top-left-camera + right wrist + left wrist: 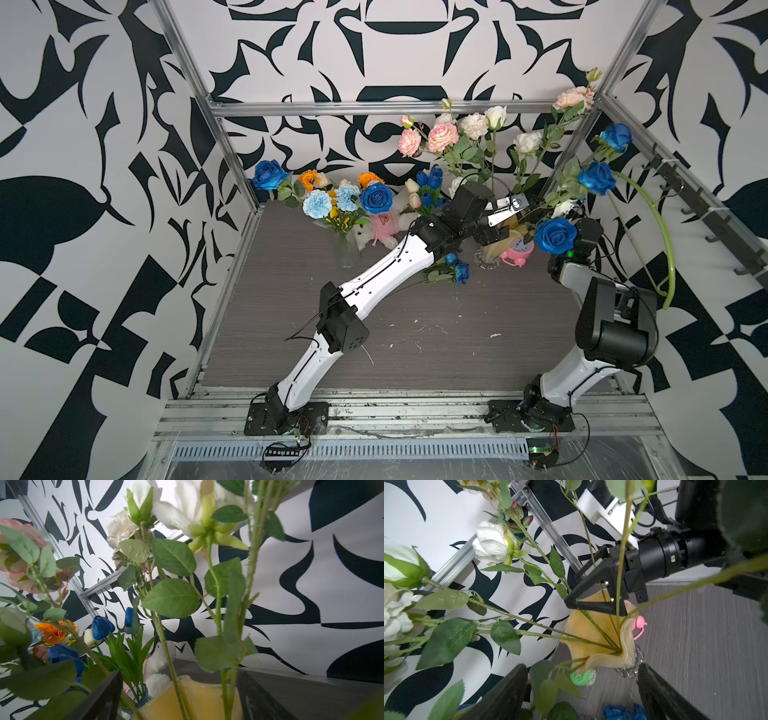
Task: Pick out blue flowers from the vase
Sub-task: Pick up the flower from the vase.
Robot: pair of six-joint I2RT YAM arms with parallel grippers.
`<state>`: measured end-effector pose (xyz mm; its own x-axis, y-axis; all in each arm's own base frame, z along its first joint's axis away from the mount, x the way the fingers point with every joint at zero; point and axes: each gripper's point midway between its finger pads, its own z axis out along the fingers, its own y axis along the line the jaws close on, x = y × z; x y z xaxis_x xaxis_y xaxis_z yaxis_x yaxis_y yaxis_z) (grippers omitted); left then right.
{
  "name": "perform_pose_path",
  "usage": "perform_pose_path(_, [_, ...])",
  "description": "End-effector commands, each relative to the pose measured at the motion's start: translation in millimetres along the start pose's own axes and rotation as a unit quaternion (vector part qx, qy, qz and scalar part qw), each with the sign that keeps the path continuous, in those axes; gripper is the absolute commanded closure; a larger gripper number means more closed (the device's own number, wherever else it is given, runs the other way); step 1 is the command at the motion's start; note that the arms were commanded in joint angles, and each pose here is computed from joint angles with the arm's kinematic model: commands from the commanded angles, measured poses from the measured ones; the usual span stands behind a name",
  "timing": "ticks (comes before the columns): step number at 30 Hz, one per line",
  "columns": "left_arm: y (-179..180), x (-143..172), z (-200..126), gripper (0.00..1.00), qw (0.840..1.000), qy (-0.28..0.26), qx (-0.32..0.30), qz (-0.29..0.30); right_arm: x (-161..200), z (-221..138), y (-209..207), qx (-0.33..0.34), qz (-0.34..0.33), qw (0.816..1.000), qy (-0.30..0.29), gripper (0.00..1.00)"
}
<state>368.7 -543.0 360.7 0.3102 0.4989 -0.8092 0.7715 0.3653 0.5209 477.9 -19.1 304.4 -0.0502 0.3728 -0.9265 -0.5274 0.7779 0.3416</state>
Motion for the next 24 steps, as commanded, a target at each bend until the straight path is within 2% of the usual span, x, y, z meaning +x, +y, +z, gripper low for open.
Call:
perform_pose_path(1, [10,-29,0,0.12,0.998,-0.06,-0.012,-0.011,-18,-1,16,-0.005,-0.04,0.999,-0.015,0.14])
perform_pose_path(4, [1,-31,1,0.18,0.997,-0.07,0.009,-0.019,-21,-2,21,-0.006,-0.042,0.999,-0.015,0.14])
perform_pose_path(12, [-19,-19,-9,0.33,0.998,-0.048,0.042,-0.022,-32,-2,27,0.004,-0.058,0.998,-0.013,0.14])
perform_pose_path(14, [-19,-19,-12,0.37,0.998,-0.051,0.039,-0.024,-33,0,29,0.002,-0.058,0.998,-0.014,0.14])
perform_pose_path(20, [-5,-29,-8,0.38,0.997,-0.07,0.007,-0.025,-32,1,35,-0.005,-0.058,0.998,-0.009,0.14])
perform_pose_path(24, [0,-39,-8,0.54,0.996,-0.087,-0.005,-0.029,-30,0,36,-0.003,-0.06,0.998,-0.003,0.14])
